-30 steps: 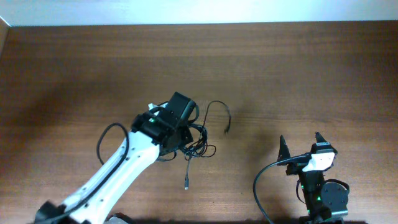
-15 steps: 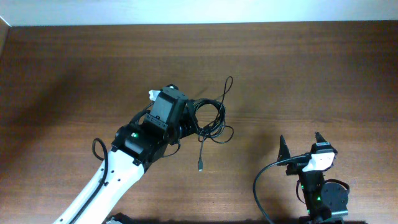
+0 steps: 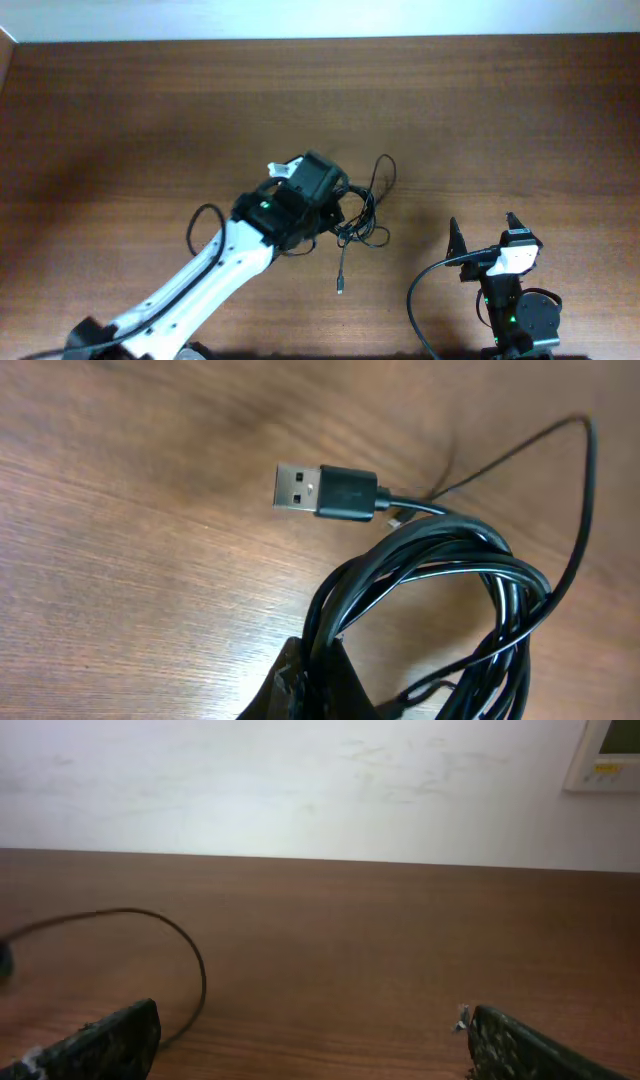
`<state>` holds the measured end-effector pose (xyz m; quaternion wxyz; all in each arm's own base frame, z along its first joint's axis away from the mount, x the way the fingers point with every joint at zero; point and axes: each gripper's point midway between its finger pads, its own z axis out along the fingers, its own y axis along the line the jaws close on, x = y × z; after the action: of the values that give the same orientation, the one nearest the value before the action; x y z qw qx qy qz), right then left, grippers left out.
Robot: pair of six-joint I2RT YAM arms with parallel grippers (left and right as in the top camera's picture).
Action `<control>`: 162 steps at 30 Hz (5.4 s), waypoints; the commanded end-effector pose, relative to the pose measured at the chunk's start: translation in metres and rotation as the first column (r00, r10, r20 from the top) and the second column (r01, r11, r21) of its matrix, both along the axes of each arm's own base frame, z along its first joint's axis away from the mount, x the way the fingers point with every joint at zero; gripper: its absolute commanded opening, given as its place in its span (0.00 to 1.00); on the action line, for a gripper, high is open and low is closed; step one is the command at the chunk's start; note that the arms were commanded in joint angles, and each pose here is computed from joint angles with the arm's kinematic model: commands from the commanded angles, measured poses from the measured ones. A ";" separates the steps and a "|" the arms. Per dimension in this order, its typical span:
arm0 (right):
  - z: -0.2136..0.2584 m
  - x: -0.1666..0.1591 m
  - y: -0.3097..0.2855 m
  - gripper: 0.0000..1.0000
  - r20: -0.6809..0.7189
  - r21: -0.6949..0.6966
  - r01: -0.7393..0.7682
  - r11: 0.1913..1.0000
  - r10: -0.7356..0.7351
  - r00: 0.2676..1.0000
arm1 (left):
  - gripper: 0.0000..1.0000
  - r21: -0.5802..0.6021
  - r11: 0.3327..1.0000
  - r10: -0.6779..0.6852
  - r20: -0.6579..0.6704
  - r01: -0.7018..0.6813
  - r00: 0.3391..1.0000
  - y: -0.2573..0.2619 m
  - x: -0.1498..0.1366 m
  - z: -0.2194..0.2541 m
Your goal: Untangle cables
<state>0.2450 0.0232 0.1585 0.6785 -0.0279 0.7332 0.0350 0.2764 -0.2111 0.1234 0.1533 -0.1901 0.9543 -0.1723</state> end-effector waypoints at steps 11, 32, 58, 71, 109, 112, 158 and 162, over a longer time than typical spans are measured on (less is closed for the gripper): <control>-0.003 0.000 -0.003 0.98 -0.002 -0.006 0.019 1.000 -0.019 1.000 | 0.01 0.115 0.975 -0.195 0.045 0.189 0.980 0.004 0.006 -0.007; 0.038 -0.052 0.132 0.72 -0.228 0.947 -0.049 0.317 0.773 0.592 | 0.00 -0.354 0.731 -0.493 0.316 0.583 0.811 -0.039 0.023 0.058; 0.130 -0.073 0.156 0.04 0.124 0.759 -0.634 0.150 0.922 0.366 | 0.00 -0.224 0.836 -0.352 0.481 0.500 0.803 -0.062 0.066 0.080; 0.033 -0.027 0.151 0.57 -0.181 0.955 -0.127 0.269 0.864 0.470 | 0.09 -0.155 0.901 0.408 -0.015 -0.405 0.913 0.039 0.060 0.003; -0.040 -0.015 0.140 0.48 -0.410 0.907 0.120 0.404 0.779 0.474 | 0.00 0.101 0.995 0.001 -0.221 0.022 0.975 0.031 0.042 -0.127; -0.040 -0.016 0.140 0.40 -0.411 0.907 0.124 0.402 0.781 0.470 | 0.00 0.082 0.987 -0.136 -0.071 0.142 0.988 0.026 0.053 -0.080; -0.036 -0.009 0.139 0.37 -0.402 0.911 0.137 0.388 0.768 0.499 | 0.00 0.200 0.562 -0.821 0.255 0.803 0.511 -0.024 0.025 -0.004; -0.015 -0.002 0.142 0.46 -0.332 0.942 0.130 0.311 0.791 0.514 | 0.00 0.187 0.557 -0.822 0.264 0.809 0.505 -0.027 0.023 -0.003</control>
<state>0.2448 0.1610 0.1359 0.1722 0.1798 0.7777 0.5773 0.3026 -0.2310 0.1084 0.1997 0.3015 0.9077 -0.2127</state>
